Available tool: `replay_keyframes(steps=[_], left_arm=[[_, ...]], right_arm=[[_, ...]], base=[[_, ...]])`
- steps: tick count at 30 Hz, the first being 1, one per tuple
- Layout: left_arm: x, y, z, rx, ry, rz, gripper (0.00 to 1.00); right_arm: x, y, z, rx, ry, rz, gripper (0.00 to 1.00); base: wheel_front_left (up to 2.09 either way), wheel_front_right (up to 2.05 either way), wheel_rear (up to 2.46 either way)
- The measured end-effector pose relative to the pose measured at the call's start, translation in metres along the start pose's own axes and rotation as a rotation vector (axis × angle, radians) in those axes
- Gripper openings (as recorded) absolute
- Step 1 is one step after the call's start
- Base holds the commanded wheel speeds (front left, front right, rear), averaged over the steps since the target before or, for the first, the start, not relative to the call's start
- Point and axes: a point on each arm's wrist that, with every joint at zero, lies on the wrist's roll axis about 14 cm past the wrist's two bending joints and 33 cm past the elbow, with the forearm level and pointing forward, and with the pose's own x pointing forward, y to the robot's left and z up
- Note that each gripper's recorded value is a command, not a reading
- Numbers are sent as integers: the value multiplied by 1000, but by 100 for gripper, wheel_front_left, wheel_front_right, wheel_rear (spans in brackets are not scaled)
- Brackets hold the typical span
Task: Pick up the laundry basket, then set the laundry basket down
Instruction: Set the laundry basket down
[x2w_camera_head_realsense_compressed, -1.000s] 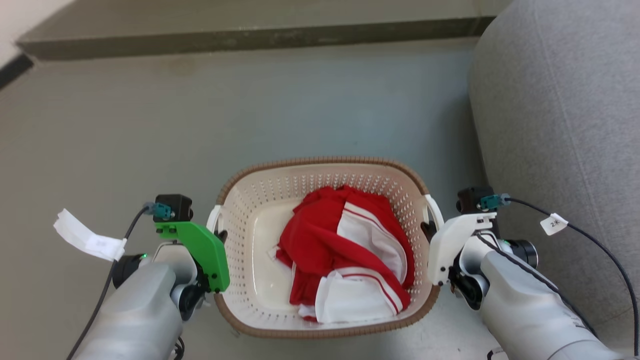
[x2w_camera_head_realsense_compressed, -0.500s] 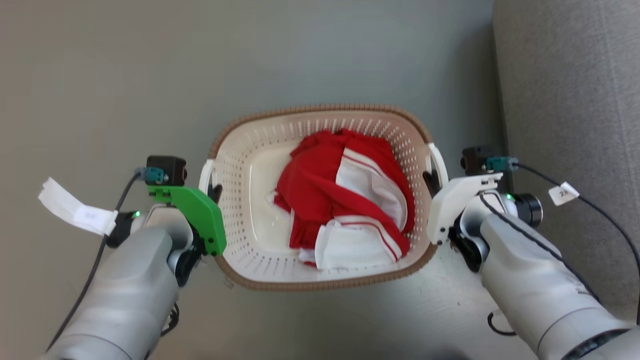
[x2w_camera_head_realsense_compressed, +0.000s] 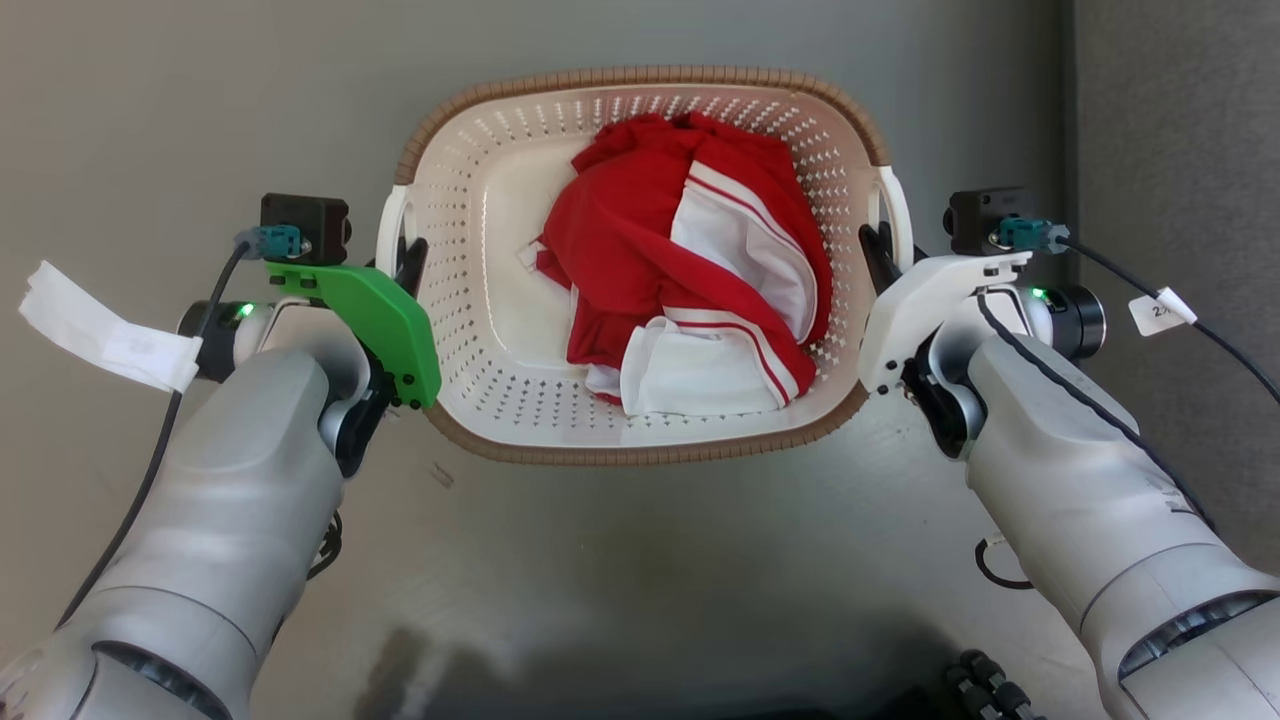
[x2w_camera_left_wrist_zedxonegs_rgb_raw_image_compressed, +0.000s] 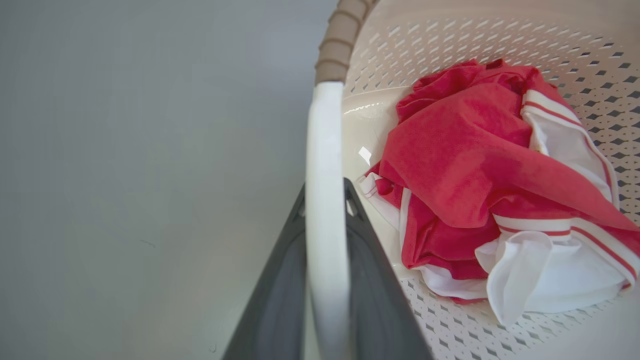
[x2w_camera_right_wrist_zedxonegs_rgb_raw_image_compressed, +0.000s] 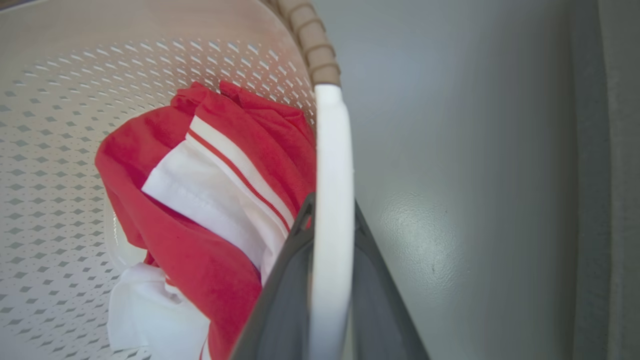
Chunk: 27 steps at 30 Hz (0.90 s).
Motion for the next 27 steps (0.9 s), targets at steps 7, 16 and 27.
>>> replay_keyframes(steps=[7, 16, 27], left_arm=[[16, 13, -24, -16, 32, 15, 0], [26, 19, -39, -34, 54, 21, 0], [28, 20, -53, -48, 84, 29, 0]], right_arm=[[17, -2, -26, 15, 52, 1, 0], [29, -6, -43, 27, 86, -13, 0], [31, -7, -58, 33, 118, -18, 0]], base=[[0, 0, 0], [0, 0, 0], [0, 0, 0]])
